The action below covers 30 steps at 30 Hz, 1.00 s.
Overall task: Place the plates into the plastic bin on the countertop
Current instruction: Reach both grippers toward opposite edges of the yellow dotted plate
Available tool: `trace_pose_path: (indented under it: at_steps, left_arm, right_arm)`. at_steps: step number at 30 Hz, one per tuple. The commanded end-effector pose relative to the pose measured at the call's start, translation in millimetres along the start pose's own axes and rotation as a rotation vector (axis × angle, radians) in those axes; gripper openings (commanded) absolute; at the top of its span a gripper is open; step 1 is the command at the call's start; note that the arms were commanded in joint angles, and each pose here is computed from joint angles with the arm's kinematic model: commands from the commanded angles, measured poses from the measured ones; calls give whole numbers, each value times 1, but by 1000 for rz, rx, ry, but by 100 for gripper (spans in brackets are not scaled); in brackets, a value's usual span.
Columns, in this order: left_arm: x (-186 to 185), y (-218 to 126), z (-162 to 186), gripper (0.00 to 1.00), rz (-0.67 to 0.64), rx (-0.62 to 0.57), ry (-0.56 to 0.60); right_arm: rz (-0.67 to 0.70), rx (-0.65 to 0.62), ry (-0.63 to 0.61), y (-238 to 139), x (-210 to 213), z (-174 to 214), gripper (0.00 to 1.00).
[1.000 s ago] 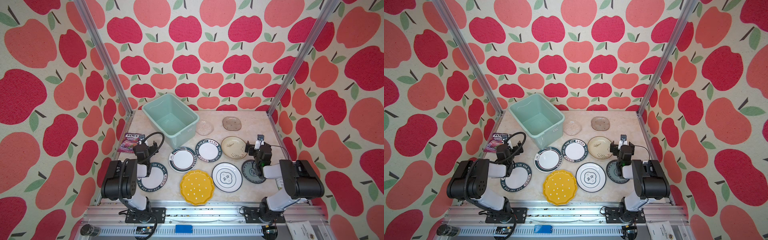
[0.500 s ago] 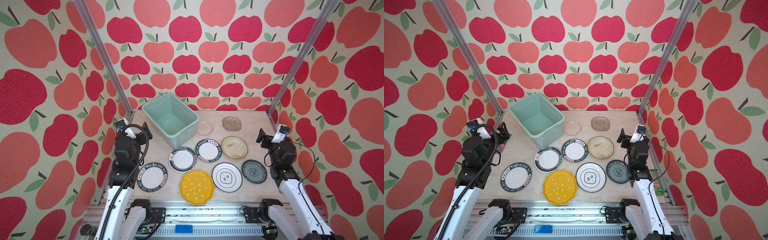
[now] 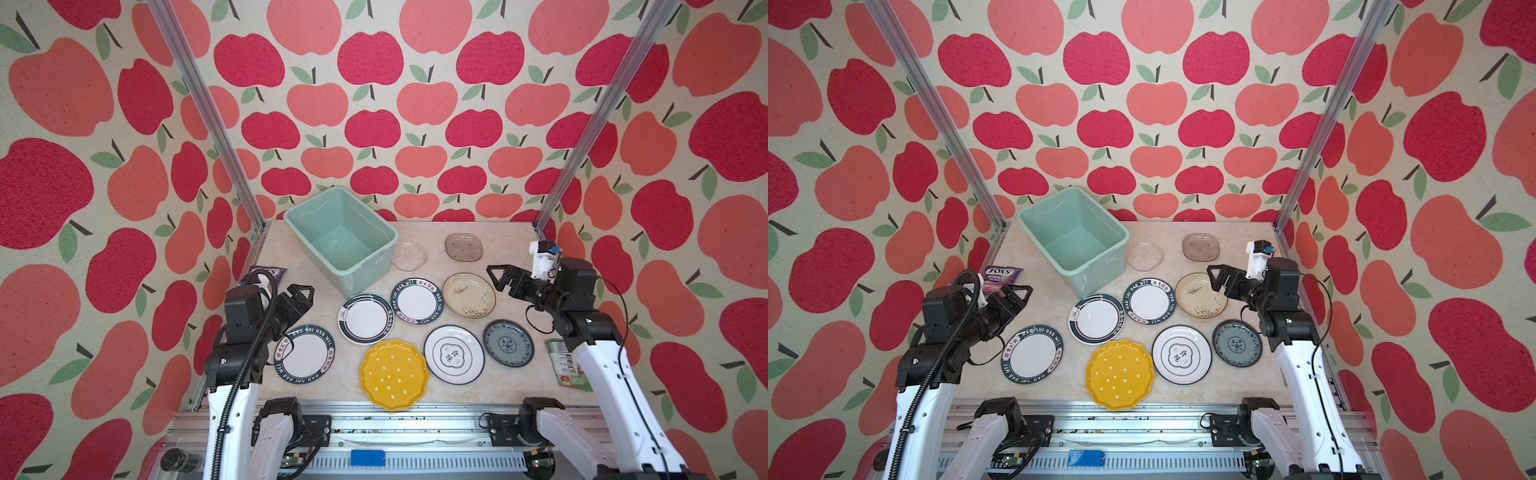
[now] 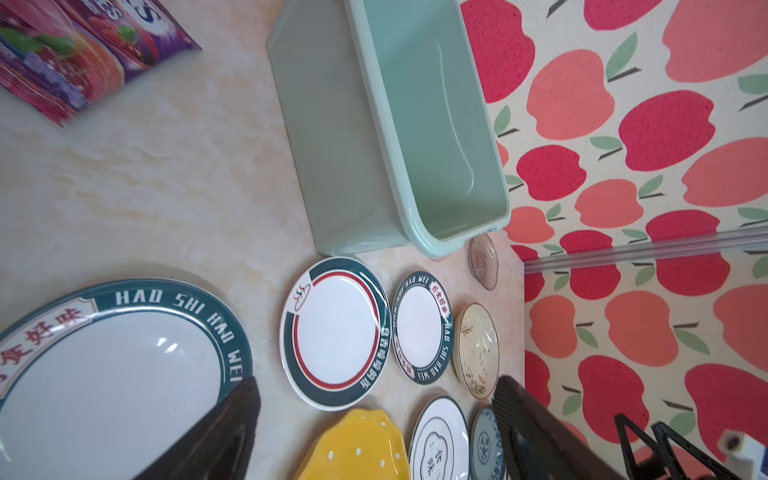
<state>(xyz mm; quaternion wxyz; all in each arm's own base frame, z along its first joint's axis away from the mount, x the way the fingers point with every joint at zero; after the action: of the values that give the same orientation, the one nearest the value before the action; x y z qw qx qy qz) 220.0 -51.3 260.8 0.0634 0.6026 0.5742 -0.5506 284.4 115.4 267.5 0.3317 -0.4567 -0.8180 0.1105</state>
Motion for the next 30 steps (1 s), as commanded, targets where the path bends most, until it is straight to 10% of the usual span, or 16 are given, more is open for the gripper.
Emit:
trace_pose_path:
  at_steps: [1, 16, 30]
  left_arm:
    - [19, -7, 43, 90, -117, 165, -7]
    - [51, 38, 153, 88, -340, 579, 134]
    - [70, 80, 197, 84, -425, 800, 180]
  right_arm:
    - [-177, 261, -43, 1, 41, 49, 97]
    - [-332, 686, -428, 87, 117, 166, 90]
    - [-342, 883, -498, 144, 125, 220, 79]
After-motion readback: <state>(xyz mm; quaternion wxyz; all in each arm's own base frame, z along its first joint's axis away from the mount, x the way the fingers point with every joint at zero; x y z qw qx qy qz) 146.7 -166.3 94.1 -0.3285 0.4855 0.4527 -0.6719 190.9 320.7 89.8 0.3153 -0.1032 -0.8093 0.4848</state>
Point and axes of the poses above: each gripper's point midway between its finger pads, its own y axis out along the fingers, its own x axis along the line the jaws close on, z = x × y, the point moved 1 cm from there along -y, back along the fingers, and after that the axes turned 7 degrees about -y, right-handed, at the moved point
